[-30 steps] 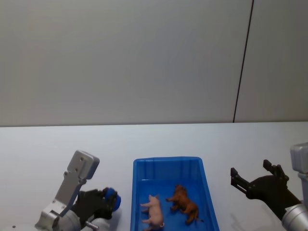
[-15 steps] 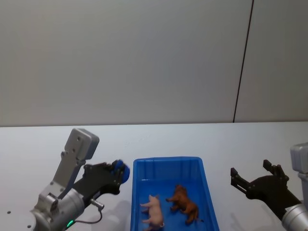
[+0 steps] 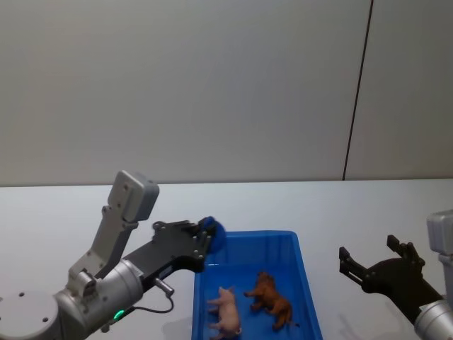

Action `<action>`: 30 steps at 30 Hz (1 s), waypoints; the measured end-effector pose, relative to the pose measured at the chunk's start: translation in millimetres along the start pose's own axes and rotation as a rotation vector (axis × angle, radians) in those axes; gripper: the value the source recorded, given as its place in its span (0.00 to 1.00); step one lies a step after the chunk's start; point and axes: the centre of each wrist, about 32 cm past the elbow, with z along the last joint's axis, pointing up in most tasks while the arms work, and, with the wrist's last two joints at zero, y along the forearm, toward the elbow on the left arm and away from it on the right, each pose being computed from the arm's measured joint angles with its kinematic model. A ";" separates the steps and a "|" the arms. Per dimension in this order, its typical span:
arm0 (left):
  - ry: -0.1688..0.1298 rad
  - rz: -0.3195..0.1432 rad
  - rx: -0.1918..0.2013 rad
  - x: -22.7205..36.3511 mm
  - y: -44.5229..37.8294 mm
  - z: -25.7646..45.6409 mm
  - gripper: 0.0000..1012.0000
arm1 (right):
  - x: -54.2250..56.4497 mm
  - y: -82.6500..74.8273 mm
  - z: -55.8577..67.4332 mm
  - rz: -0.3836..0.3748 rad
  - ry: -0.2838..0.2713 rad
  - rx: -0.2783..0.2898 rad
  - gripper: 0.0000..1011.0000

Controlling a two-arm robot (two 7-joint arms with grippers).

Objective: Pick up the two dolls from the table and place them into the box.

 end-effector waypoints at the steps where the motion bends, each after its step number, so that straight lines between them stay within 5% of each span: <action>1: 0.000 0.000 0.000 0.0 0.0 0.0 0.05 | 0.0 0.0 0.0 0.000 0.000 0.000 0.99; 10: 0.014 -0.101 -0.041 -4.7 -10.1 4.3 0.05 | 0.0 0.0 0.0 0.000 0.000 0.000 0.99; 30: 0.021 -0.166 -0.068 -7.8 -16.5 7.1 0.04 | 0.0 0.0 0.0 0.000 0.000 0.000 0.99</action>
